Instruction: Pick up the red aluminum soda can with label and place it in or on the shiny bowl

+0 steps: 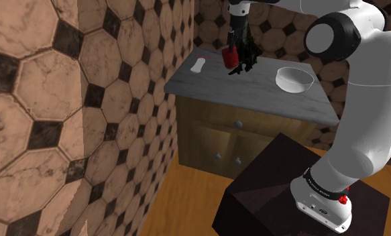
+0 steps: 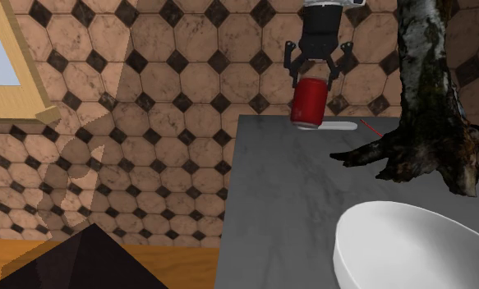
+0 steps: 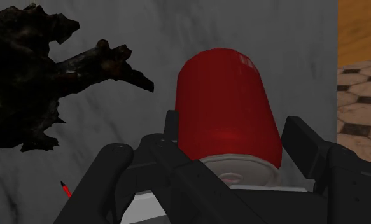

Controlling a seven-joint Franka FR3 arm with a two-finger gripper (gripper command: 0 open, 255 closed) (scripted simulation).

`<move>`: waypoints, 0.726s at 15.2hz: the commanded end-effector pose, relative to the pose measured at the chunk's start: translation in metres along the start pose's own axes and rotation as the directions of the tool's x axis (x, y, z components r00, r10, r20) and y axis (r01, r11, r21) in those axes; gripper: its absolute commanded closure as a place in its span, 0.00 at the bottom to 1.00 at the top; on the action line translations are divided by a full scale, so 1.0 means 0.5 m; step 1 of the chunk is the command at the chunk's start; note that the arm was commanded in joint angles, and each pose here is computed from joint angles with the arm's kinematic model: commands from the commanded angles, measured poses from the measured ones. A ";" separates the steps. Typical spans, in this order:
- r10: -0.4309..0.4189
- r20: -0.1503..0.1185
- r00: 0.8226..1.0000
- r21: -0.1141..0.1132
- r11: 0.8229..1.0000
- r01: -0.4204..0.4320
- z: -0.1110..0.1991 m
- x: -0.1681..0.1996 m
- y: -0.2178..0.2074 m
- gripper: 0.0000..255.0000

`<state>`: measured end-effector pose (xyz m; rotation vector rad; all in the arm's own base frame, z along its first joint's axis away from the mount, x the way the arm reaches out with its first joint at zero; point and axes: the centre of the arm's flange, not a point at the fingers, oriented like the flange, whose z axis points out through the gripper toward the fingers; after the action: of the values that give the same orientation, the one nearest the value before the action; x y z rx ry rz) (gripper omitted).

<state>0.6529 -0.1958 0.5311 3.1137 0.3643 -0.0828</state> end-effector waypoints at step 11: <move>0.000 0.000 1.000 0.000 1.000 0.000 -0.101 -0.052 0.023 1.00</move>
<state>0.6412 -0.2046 0.5823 3.1135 0.3646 -0.0842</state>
